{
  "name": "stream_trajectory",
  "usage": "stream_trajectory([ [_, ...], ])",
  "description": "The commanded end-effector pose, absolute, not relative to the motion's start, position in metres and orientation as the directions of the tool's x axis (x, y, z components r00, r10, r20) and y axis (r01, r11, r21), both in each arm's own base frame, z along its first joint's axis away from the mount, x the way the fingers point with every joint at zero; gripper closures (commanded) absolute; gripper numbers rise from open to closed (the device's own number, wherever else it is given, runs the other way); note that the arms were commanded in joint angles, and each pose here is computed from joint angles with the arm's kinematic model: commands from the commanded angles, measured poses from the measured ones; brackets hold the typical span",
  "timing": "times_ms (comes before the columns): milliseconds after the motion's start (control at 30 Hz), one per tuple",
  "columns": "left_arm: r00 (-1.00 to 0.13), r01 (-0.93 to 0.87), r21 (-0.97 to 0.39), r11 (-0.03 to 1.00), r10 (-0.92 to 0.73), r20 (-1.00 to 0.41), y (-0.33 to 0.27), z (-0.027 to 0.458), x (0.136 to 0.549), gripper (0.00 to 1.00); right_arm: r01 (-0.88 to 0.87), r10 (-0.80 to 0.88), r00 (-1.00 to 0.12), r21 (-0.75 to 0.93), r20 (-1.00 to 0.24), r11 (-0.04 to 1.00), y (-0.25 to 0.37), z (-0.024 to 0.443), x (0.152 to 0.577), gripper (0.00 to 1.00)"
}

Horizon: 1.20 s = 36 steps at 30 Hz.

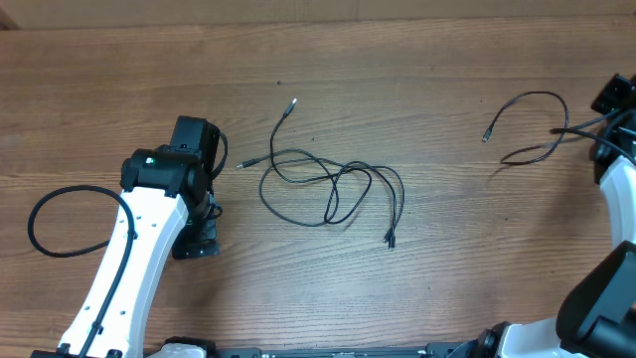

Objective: Untangle cables

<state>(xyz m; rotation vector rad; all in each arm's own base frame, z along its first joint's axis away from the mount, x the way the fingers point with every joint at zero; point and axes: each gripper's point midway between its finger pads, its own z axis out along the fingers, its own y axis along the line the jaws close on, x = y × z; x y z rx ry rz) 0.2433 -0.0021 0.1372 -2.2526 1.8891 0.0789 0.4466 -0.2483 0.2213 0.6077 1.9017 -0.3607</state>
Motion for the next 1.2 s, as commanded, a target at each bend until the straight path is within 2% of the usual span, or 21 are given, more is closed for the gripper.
stream_trajectory([
  [0, 0.182, -0.976, -0.155, -0.156, -0.967, -0.175, 0.002, 0.147, 0.245, 0.00, 0.271, 0.431, -0.228, 0.368, -0.873, 0.889, -0.200, 0.242, 0.471, 0.96],
  [67, 0.182, -0.976, -0.155, -0.156, -0.967, -0.176, 0.002, 0.147, 0.245, 0.00, 0.182, 0.456, -0.215, 0.423, -0.864, 0.887, -0.192, 0.252, 0.473, 0.96],
  [200, 0.182, -0.976, -0.155, -0.156, -0.967, -0.175, 0.002, 0.147, 0.245, 0.00, 0.113, 0.497, -0.198, 0.484, -0.845, 0.868, -0.190, 0.263, 0.470, 0.96],
  [600, 0.182, -0.976, -0.155, -0.156, -0.967, -0.175, 0.002, 0.147, 0.245, 0.00, 0.111, 0.516, -0.209, 0.504, -0.831, 0.857, -0.192, 0.260, 0.467, 0.96],
  [700, 0.182, -0.976, -0.155, -0.156, -0.967, -0.175, 0.002, 0.147, 0.245, 0.00, 0.128, 0.571, -0.209, 0.556, -0.794, 0.821, -0.193, 0.253, 0.470, 0.95],
  [833, 0.182, -0.976, -0.155, -0.156, -0.967, -0.175, 0.002, 0.147, 0.245, 0.00, 0.155, 0.608, -0.236, 0.588, -0.758, 0.794, -0.197, 0.231, 0.475, 0.76],
  [933, 0.182, -0.976, -0.155, -0.156, -0.968, -0.175, 0.002, 0.147, 0.246, 0.00, 0.178, 0.627, -0.267, 0.602, -0.732, 0.778, -0.198, 0.210, 0.478, 0.57],
  [1033, 0.182, -0.976, -0.155, -0.156, -0.967, -0.175, 0.002, 0.147, 0.245, 0.00, 0.189, 0.640, -0.290, 0.613, -0.712, 0.767, -0.198, 0.196, 0.479, 0.43],
  [1067, 0.182, -0.976, -0.155, -0.156, -0.967, -0.175, 0.002, 0.147, 0.245, 0.00, 0.195, 0.644, -0.296, 0.615, -0.706, 0.764, -0.198, 0.192, 0.479, 0.34],
  [1133, 0.182, -0.976, -0.155, -0.156, -0.967, -0.175, 0.002, 0.147, 0.245, 0.00, 0.203, 0.649, -0.306, 0.619, -0.696, 0.759, -0.197, 0.188, 0.478, 0.00],
  [1167, 0.182, -0.976, -0.155, -0.156, -0.967, -0.175, 0.002, 0.147, 0.245, 0.00, 0.205, 0.651, -0.308, 0.620, -0.694, 0.758, -0.197, 0.188, 0.478, 0.00],
])
